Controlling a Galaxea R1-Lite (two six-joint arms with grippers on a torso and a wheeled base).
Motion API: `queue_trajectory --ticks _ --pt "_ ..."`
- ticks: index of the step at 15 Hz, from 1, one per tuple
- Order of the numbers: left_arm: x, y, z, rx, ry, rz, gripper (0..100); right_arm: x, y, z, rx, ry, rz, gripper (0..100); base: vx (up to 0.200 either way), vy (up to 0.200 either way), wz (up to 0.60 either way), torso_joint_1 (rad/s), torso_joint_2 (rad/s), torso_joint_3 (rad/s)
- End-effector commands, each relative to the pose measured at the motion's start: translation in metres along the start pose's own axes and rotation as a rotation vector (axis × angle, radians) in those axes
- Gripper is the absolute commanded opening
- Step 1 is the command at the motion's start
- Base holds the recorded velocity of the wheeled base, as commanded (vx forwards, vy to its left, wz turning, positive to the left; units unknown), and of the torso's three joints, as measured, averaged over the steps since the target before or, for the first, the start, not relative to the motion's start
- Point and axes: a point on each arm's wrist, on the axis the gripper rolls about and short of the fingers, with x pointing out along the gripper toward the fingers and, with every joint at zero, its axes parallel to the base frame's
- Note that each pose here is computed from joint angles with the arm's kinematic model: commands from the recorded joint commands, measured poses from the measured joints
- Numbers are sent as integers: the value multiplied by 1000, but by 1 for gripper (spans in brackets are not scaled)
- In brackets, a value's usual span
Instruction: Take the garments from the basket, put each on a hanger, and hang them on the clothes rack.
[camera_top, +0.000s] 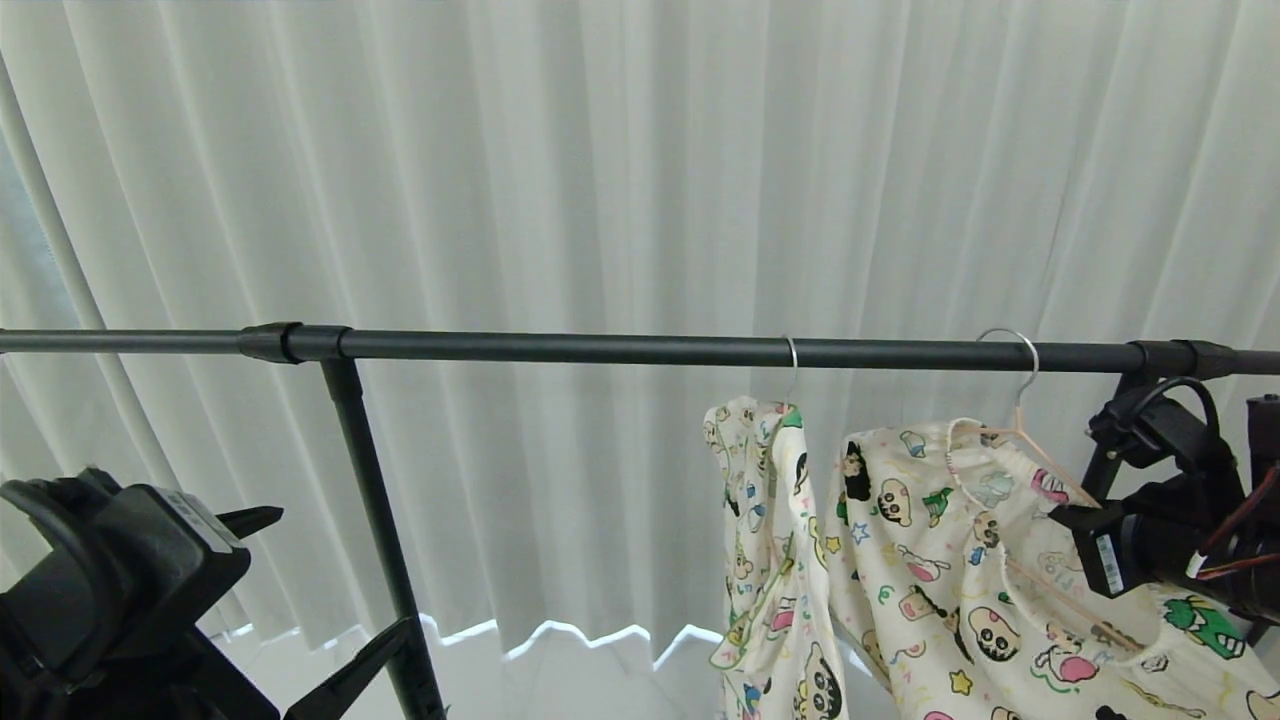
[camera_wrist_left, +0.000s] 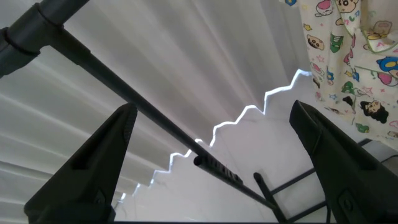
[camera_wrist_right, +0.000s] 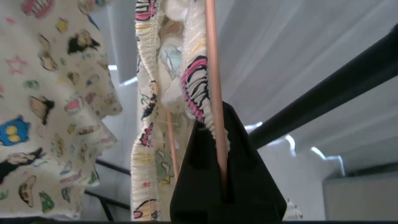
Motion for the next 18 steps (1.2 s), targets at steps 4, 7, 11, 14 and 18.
queue_trajectory --ticks 4,7,11,14,18 --pt "0 0 0 1 1 -2 100 4 1 -4 -1 22 3 0 0 0 0 0 0 0" --pt "0 0 0 2 -1 -1 100 2 2 -1 -3 -7 -7 100 0 0 0 0 0 0" --pt "-9 -1 -14 -8 0 15 100 -28 3 -12 34 -62 -4 100 0 0 0 0 0 0" --pt "-16 8 -40 -77 96 186 100 -63 4 -12 147 -191 28 100 0 0 0 0 0 0" --pt "-36 6 -89 -212 253 459 100 -97 -4 -12 255 -333 -29 100 0 0 0 0 0 0"
